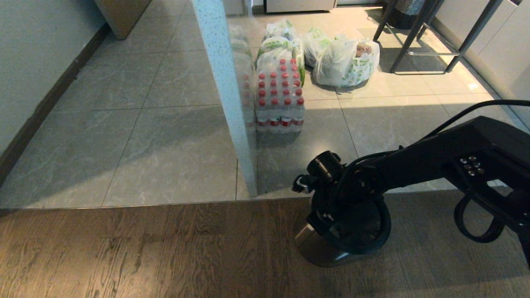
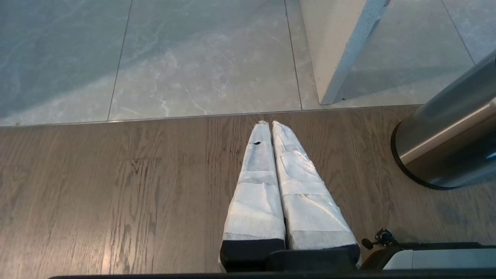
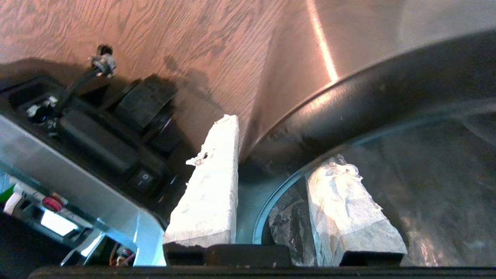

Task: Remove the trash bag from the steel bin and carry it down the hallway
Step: Place the outer trash can on the ground

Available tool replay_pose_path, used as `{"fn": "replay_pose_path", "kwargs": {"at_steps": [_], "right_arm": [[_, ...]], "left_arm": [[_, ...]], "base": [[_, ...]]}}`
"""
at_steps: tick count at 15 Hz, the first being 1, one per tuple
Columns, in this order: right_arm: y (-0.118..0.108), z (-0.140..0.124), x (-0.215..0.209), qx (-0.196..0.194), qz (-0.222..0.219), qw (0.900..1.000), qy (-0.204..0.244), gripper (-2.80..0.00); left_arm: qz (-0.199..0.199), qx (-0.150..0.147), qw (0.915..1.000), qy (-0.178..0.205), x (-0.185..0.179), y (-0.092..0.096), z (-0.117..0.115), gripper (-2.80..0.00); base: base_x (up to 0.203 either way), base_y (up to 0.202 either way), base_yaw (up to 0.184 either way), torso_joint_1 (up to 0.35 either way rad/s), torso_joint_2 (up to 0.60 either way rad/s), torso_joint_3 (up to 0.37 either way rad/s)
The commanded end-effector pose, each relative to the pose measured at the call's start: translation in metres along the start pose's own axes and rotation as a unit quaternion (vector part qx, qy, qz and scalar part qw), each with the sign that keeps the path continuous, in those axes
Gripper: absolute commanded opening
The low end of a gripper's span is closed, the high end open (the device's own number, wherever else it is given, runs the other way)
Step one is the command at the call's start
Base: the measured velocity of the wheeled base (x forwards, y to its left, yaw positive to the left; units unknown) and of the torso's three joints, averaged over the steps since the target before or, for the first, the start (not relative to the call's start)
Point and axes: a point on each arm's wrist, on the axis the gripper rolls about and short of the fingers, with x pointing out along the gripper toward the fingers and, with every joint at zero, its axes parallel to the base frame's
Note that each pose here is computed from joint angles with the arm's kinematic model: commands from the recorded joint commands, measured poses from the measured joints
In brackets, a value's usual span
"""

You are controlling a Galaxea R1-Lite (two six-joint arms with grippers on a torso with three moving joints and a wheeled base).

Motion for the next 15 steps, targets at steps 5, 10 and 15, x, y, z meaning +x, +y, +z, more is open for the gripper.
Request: {"fn": "replay_pose_path", "kwargs": {"at_steps": [5, 10, 15], "right_arm": [[0.000, -0.002, -0.060, -0.015, -0.010, 0.999, -0.047, -2.80], [0.004, -0.024, -0.104, -0.037, -0.018, 0.997, -0.064, -2.80], [0.006, -0.035, -0.147, -0.061, -0.030, 0.993, -0.095, -2.80]], "left_arm": [[0.000, 0.000, 1.0000, 0.000, 0.000, 0.000, 0.000, -2.80], [0.000, 0.000, 1.0000, 0.000, 0.000, 0.000, 0.000, -2.80], [0.000, 0.000, 1.0000, 0.000, 0.000, 0.000, 0.000, -2.80]], "base": [[0.000, 0.000, 0.000, 0.000, 0.00, 0.000], [0.000, 0.000, 0.000, 0.000, 0.00, 0.000], [0.000, 0.000, 0.000, 0.000, 0.00, 0.000]]}}
